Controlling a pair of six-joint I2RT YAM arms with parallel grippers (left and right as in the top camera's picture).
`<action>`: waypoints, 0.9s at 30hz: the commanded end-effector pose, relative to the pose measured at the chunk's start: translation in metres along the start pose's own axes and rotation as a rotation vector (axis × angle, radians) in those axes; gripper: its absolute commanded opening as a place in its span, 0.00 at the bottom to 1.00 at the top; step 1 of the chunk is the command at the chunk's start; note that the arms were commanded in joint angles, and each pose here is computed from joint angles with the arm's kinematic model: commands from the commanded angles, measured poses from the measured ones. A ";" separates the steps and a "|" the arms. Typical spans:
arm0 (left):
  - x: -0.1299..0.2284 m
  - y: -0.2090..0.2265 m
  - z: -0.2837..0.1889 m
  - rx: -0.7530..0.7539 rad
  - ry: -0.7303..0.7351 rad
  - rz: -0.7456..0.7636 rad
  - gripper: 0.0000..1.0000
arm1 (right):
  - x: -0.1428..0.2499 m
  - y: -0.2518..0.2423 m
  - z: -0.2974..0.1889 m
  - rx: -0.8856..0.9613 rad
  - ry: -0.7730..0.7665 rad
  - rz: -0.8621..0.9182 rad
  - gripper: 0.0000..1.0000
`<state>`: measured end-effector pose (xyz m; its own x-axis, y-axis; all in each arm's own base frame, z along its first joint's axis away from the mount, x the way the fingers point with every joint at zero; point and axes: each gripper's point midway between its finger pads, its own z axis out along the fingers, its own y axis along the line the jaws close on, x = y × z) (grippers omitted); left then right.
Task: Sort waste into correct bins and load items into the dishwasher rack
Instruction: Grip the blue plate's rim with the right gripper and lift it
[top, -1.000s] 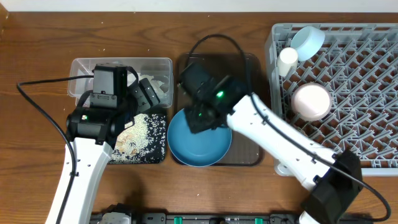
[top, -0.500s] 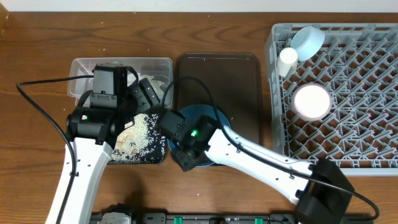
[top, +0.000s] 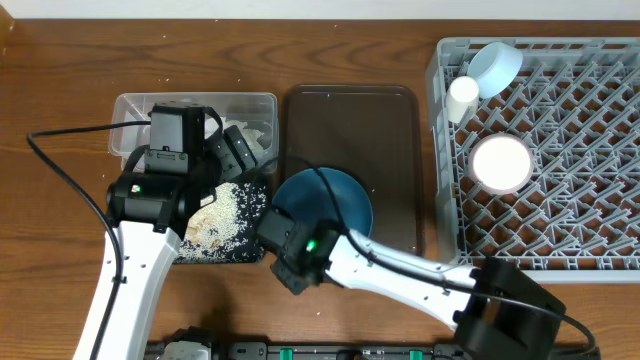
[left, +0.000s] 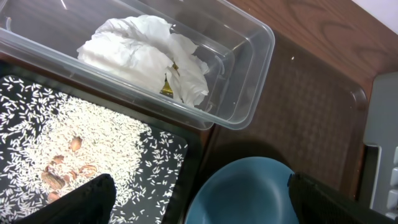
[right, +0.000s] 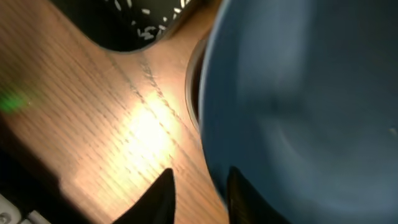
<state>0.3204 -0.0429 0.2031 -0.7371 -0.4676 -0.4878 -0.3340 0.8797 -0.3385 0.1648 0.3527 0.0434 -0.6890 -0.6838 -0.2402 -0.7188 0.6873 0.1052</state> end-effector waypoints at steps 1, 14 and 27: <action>-0.009 -0.001 -0.007 -0.002 -0.036 0.000 0.91 | 0.007 -0.008 0.010 0.057 -0.008 -0.056 0.28; -0.009 -0.001 -0.007 -0.002 -0.036 0.000 0.91 | 0.005 -0.009 0.010 0.061 -0.016 -0.055 0.01; -0.009 -0.001 -0.007 -0.002 -0.036 0.000 0.91 | -0.055 -0.014 -0.114 0.026 -0.331 0.023 0.01</action>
<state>0.3203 -0.0429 0.2030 -0.7374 -0.4676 -0.4874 -0.3340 0.8797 -0.3386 0.1815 0.3517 0.0963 -0.6450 -0.6631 -0.3799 -0.7312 0.6800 0.0545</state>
